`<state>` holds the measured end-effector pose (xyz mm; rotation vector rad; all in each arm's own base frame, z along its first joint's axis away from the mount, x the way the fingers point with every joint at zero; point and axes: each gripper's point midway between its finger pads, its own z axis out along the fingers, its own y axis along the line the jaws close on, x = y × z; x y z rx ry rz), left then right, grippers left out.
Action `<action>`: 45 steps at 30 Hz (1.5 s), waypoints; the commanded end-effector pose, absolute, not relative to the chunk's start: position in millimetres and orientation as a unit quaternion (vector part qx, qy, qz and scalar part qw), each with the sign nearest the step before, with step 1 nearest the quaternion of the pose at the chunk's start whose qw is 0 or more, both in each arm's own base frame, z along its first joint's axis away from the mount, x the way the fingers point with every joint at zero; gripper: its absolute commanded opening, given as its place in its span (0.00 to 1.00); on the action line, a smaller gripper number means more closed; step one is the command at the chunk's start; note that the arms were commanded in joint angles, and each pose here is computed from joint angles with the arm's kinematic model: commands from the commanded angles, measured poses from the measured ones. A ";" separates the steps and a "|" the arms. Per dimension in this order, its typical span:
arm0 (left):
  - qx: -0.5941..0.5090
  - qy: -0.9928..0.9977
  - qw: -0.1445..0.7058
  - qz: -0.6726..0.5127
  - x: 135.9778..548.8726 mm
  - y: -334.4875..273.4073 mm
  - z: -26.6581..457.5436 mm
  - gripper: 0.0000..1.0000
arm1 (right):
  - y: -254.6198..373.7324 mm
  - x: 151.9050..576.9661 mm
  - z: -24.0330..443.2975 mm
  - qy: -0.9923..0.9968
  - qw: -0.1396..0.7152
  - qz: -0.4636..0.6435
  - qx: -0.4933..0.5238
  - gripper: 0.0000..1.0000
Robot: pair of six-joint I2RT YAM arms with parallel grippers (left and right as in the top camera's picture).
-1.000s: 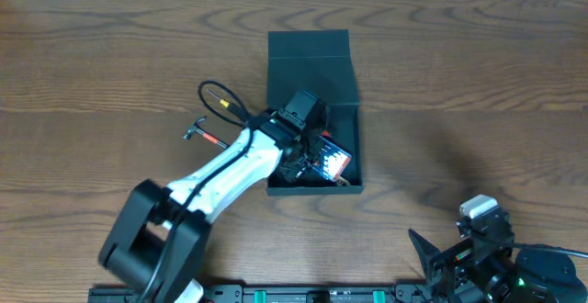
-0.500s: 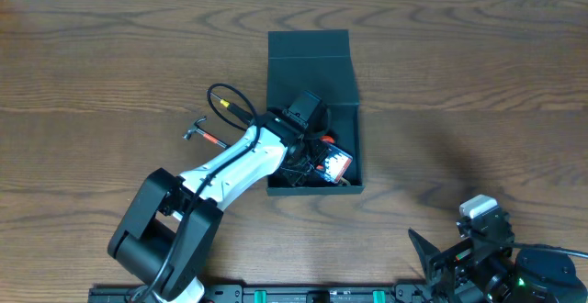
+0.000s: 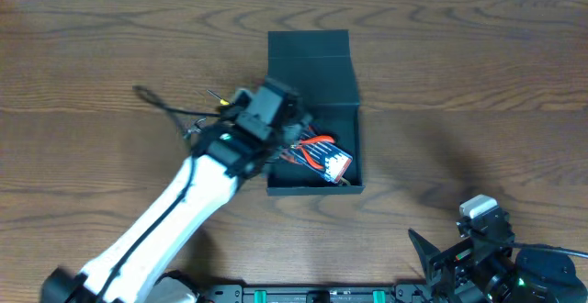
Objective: Pack container
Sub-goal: 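Move the left gripper to the black-handled screwdriver, then grasp the screwdriver shaft with the left gripper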
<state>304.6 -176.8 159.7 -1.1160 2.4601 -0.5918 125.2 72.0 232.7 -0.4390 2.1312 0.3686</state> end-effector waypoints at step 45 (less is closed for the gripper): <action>-0.475 0.876 -0.073 -0.035 318.7 -55.3 -1.9 0.96 | 70.8 125.3 233.0 0.863 0.451 0.150 -0.168 0.99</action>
